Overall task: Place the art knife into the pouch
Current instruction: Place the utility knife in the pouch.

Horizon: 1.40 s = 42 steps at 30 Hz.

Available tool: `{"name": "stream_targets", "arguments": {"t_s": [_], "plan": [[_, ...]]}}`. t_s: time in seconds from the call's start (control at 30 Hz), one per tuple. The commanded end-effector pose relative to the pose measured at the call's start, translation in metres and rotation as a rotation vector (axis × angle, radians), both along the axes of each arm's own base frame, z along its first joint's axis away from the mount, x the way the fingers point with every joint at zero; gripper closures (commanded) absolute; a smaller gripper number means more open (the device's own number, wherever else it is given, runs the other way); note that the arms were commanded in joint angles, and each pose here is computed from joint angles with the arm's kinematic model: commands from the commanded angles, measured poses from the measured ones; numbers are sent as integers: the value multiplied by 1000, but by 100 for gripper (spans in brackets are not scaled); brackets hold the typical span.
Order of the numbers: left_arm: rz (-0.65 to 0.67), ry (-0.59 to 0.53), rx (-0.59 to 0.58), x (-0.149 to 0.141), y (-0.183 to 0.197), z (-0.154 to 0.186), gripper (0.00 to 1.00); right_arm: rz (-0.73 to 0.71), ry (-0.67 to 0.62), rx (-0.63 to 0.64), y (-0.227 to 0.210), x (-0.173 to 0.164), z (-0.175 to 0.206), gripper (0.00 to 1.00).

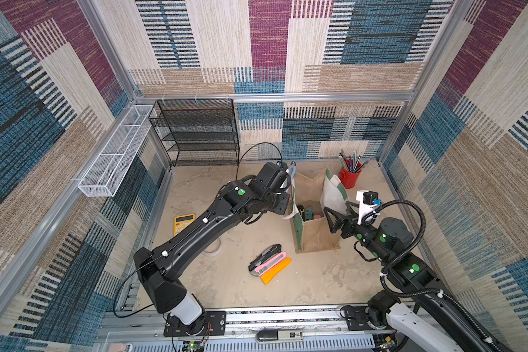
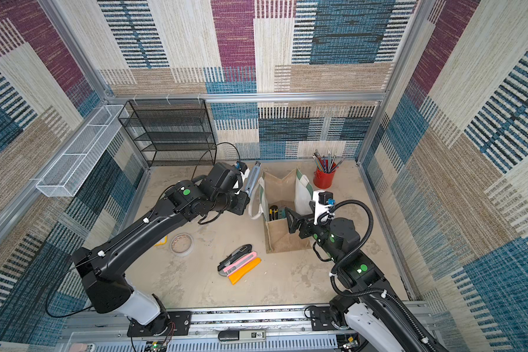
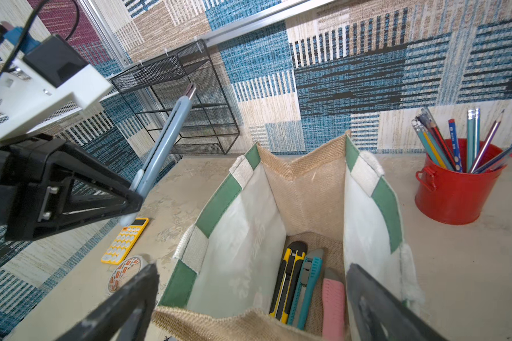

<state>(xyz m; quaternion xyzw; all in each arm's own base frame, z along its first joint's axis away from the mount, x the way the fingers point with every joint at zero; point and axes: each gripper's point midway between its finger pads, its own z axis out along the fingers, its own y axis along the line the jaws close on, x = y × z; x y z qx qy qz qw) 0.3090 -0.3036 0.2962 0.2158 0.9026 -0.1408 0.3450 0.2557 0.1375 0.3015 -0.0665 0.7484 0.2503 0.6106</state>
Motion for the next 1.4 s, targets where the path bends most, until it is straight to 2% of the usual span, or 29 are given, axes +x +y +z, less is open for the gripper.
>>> {"name": "stream_targets", "arguments": {"t_s": [0.0,0.37,0.8,0.93,1.0,1.1,1.13,1.17,1.37], "plan": [[-53,-4,-6,-1,-16,4,93,-20,-6,-8,-5,-1,-2,1],[-142,36,-27,-4,-67,-7,93,-30,5,-13,-11,-8,-9,1],[-188,95,-25,7,-100,-25,90,-32,52,-39,-12,-10,-21,0],[-190,102,-26,9,-104,-28,78,-32,51,-38,-14,-14,-19,0],[-191,96,-29,10,-104,-27,67,-25,47,-32,-14,-16,-17,0],[-175,79,-30,12,-102,-21,40,-16,46,-28,-13,-17,-14,1],[-167,68,-30,13,-100,-18,25,-15,52,-27,-13,-17,-15,0],[-164,51,-29,13,-97,-12,3,-16,62,-29,-12,-16,-16,1],[-121,-84,2,17,-69,26,1,8,151,-52,-1,-7,-26,0]]}}
